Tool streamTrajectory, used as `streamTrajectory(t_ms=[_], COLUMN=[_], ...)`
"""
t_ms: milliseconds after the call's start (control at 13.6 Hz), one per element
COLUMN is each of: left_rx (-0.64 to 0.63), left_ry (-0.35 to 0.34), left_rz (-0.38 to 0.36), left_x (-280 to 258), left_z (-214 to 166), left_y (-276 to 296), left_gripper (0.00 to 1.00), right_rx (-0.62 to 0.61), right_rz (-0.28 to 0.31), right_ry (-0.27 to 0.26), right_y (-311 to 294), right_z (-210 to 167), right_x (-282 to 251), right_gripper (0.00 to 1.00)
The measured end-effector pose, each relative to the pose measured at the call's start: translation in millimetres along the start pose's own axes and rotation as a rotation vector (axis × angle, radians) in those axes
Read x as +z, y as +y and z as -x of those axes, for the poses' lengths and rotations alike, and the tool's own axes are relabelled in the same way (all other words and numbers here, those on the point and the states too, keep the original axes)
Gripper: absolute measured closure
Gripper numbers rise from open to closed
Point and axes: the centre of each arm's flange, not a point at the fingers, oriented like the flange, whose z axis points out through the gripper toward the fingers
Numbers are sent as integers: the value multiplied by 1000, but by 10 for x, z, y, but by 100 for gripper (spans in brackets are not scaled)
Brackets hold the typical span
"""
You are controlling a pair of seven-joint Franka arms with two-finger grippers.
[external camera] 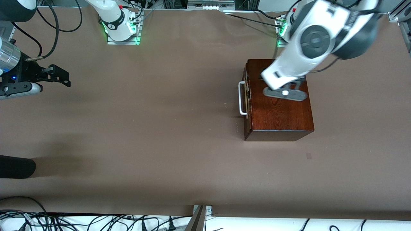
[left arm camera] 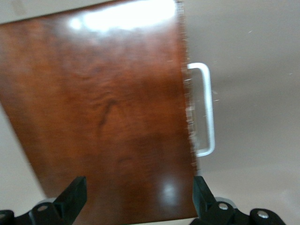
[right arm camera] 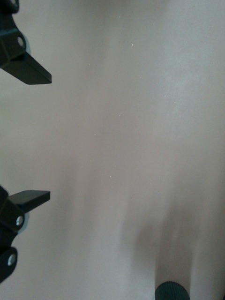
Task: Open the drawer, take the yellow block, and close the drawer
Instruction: 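Move the left gripper over the box to the drawer handle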
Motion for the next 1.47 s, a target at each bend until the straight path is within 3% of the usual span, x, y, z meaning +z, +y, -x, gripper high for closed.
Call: streamTrajectory(t_ms=[367, 735, 1469], left_rx=[-73, -31, -10], left_ry=[-17, 11, 79], left_rz=[-16, -172, -205], left_x=[428, 1001, 1669], left_z=[-24, 36, -91], left_y=[965, 1470, 1455], left_gripper=[0, 0, 0], right_rx=[0, 1, 0], right_rz=[0, 0, 0], right_ry=[1, 0, 0], right_y=[-8, -6, -9], right_z=[-1, 0, 0], right_x=[-2, -2, -2], right_gripper=[0, 0, 0])
